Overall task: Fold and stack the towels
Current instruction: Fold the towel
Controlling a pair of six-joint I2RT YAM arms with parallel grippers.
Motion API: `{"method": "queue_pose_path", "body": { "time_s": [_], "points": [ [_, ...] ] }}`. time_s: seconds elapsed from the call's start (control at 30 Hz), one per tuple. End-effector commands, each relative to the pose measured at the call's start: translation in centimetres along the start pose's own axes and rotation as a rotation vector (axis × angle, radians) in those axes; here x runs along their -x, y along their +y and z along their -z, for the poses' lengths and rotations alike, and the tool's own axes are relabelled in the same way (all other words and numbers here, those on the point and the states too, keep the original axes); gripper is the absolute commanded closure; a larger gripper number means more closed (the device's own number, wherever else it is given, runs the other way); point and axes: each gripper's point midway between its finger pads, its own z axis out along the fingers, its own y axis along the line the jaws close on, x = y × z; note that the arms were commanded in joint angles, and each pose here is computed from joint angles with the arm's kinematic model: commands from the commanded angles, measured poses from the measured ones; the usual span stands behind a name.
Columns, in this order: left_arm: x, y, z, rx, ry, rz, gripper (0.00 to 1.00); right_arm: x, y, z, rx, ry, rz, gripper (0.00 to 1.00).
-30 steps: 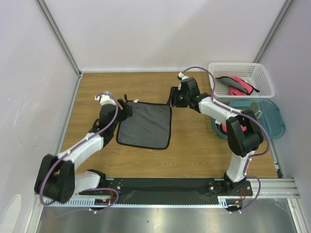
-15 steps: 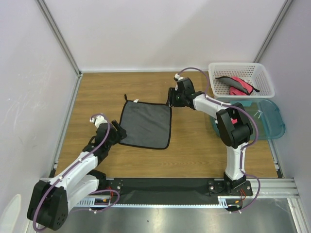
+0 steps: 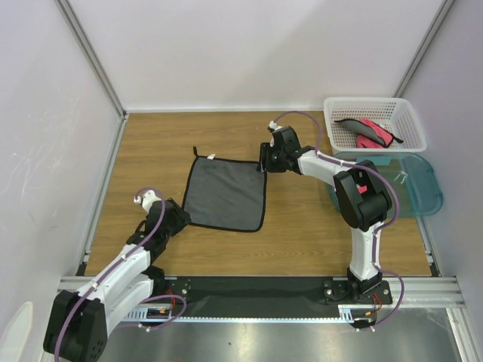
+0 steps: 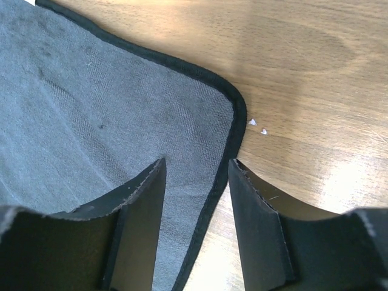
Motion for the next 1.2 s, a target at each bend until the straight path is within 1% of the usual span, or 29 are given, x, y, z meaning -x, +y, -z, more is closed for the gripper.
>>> {"method": "queue_pose_path", "body": {
  "time_s": [0.0, 0.1, 0.2, 0.47, 0.63, 0.77, 0.87, 0.9, 0.97, 1.03, 1.07, 1.17],
  "points": [
    [1.1, -0.1, -0.3, 0.001, -0.041, 0.044, 0.40, 1.5, 1.6, 1.5, 0.045, -0.046, 0.011, 0.49],
    [0.9, -0.1, -0.5, -0.006, -0.038, 0.065, 0.42, 1.6, 1.7, 1.9, 0.047, -0.050, 0.010, 0.50],
    [0.8, 0.0, -0.8, -0.010, -0.034, 0.079, 0.47, 1.6, 2.4, 2.3, 0.068, -0.056, 0.012, 0.52],
    [0.8, 0.0, -1.3, -0.013, -0.027, 0.055, 0.52, 1.3, 3.3, 2.2, 0.090, -0.054, 0.016, 0.53],
    [0.9, -0.7, -1.5, -0.050, -0.031, 0.044, 0.56, 1.1, 3.6, 2.2, 0.104, -0.051, 0.011, 0.54],
    [0.9, -0.3, -1.5, -0.047, -0.047, 0.038, 0.60, 0.9, 4.8, 1.7, 0.133, -0.051, 0.028, 0.55],
    [0.9, -0.6, -1.6, -0.068, -0.051, 0.033, 0.68, 0.6, 5.6, 1.3, 0.140, -0.039, 0.035, 0.55],
    [0.9, -0.7, -1.6, -0.075, -0.053, 0.033, 0.74, 0.6, 5.7, 1.2, 0.142, -0.036, 0.031, 0.55],
    [0.8, -0.7, -1.7, -0.084, -0.058, 0.030, 0.78, 0.1, 5.9, 1.3, 0.160, -0.028, 0.011, 0.55],
    [0.8, -0.6, -1.8, -0.081, -0.056, 0.026, 0.89, -0.2, 5.9, 1.4, 0.168, -0.024, -0.006, 0.55],
    [0.8, -0.6, -1.8, -0.082, -0.055, 0.025, 1.00, -0.8, 5.6, 1.5, 0.162, -0.013, -0.011, 0.55],
    [1.2, -0.9, -1.5, -0.091, -0.069, 0.014, 1.00, -1.7, 5.2, 1.8, 0.152, 0.008, -0.025, 0.55]
  ]
}}
